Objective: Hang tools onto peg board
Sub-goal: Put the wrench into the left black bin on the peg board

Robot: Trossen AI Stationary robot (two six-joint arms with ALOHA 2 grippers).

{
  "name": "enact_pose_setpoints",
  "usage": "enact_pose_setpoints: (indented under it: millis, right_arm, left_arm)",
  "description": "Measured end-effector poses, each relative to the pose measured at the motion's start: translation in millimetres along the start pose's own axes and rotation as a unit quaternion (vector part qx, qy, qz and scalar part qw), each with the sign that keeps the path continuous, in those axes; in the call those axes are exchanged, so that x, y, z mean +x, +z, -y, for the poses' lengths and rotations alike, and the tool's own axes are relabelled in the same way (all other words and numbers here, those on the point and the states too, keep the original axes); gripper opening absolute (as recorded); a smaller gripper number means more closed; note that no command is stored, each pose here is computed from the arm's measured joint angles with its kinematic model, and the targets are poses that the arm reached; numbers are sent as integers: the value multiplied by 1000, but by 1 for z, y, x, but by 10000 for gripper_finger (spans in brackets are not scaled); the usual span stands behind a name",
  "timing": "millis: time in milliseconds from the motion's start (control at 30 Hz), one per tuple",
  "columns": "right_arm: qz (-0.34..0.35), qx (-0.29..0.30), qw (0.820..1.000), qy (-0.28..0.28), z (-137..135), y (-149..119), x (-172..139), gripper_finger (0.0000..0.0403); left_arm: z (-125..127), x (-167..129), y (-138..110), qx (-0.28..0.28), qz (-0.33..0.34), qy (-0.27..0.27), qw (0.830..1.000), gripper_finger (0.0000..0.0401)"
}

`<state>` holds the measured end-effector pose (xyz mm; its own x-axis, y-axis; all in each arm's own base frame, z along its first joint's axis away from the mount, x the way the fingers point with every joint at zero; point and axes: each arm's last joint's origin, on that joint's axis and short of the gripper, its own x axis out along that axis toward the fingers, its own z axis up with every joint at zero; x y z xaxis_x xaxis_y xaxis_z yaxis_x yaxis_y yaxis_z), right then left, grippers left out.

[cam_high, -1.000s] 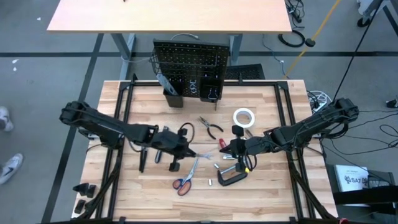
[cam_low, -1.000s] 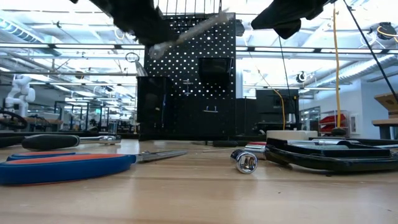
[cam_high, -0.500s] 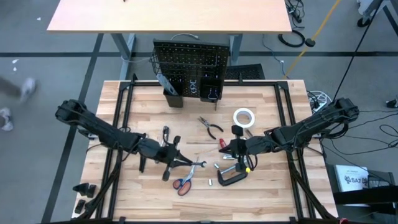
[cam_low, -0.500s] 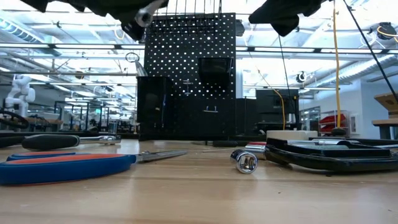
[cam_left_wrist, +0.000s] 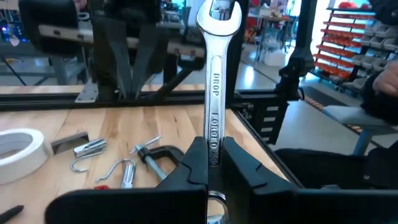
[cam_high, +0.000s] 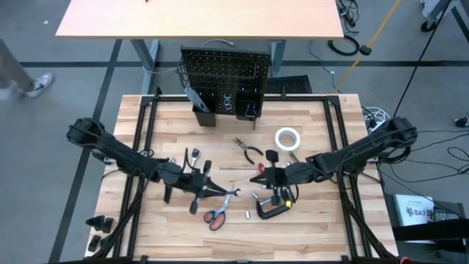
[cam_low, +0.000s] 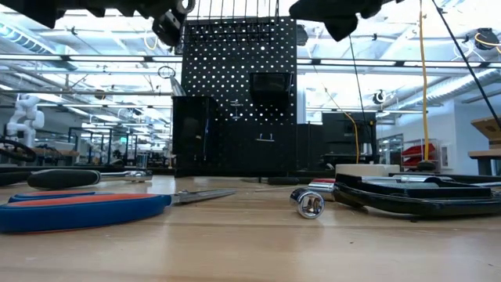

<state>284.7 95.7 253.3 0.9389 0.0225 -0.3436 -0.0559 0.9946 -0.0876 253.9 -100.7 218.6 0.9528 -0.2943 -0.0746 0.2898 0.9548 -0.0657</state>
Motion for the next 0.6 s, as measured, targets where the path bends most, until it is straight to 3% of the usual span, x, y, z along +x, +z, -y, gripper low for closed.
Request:
enact_pose_setpoints:
  millis: [333, 600]
  right_arm:
    - [-14, -18, 1000, -2, -5, -12, 17, 0]
    - [8, 0, 1000, -6, -2, -8, 18, 12]
  left_arm:
    - [2, 12, -14, 3, 0, -5, 1000, 17]
    - [2, 20, -24, 2, 11, -6, 1000, 17]
